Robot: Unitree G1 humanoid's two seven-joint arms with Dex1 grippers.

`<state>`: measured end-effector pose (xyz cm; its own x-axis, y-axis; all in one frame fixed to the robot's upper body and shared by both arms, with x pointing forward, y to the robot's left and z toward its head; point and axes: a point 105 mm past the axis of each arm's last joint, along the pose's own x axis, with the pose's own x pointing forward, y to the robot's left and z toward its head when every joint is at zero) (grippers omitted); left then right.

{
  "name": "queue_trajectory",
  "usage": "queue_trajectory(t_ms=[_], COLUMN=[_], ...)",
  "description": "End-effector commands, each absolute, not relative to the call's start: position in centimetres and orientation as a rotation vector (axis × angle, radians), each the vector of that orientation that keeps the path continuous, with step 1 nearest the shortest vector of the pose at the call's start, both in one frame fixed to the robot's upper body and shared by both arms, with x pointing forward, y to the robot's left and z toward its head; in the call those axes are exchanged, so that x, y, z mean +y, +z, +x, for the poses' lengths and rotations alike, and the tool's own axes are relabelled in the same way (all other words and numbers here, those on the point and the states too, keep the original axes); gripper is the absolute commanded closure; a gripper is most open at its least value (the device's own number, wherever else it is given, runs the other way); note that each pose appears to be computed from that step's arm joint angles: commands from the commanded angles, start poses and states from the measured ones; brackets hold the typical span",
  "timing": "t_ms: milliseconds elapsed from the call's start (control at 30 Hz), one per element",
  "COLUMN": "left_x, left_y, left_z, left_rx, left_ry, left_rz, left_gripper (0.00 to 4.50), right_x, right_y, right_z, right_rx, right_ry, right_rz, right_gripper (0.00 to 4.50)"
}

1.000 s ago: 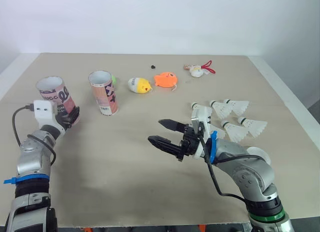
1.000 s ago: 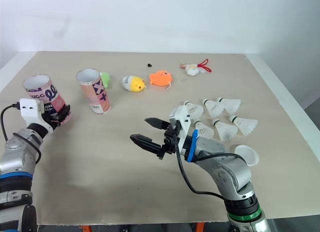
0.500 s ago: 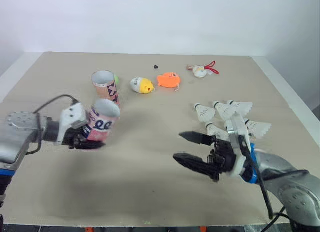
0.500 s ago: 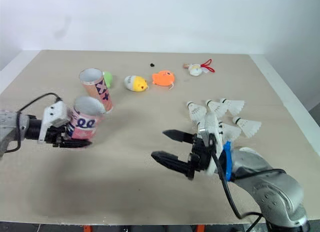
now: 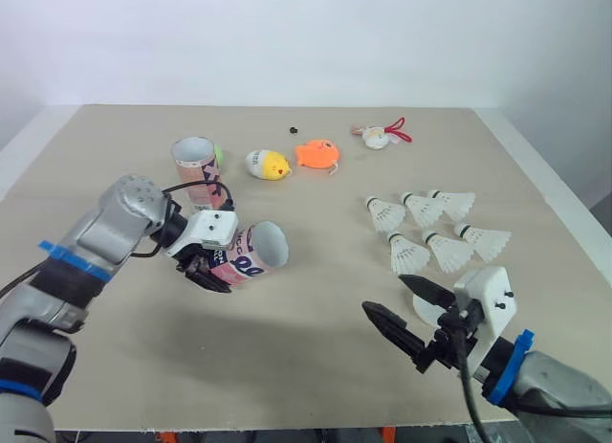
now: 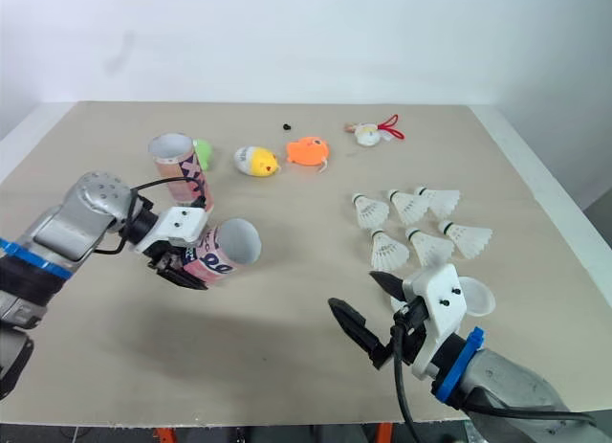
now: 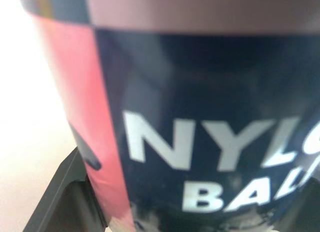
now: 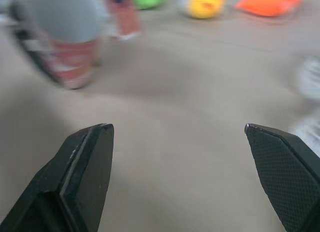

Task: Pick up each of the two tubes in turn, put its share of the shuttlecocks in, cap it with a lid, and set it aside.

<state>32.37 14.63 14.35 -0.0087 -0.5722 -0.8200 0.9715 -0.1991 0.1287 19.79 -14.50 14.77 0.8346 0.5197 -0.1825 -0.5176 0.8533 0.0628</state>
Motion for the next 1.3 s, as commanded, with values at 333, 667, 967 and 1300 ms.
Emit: queue_trajectory(t_ms=[333, 667, 967, 1300], left_x=[14.0, 13.6, 13.3, 12.7], left_y=[13.5, 13.3, 12.8, 13.0], left_z=[33.4, 32.4, 31.9, 31.0], left_rx=[0.621, 0.621, 0.626, 0.599], left_ry=[-1.567, -1.573, -1.556, -1.560], left_rz=[0.970, 0.955, 0.929, 0.872], left_gripper=[1.20, 1.20, 1.20, 1.20], right_x=[-16.1, -16.5, -15.9, -17.1], right_y=[12.2, 11.4, 11.2, 11.3], right_z=[24.1, 26.7, 29.0, 30.9], right_rx=[0.172, 0.171, 0.151, 0.131], right_ry=[0.245, 0.231, 0.214, 0.150], right_rz=[-0.036, -0.048, -0.064, -0.087], right_gripper=[0.00, 0.00, 0.00, 0.00])
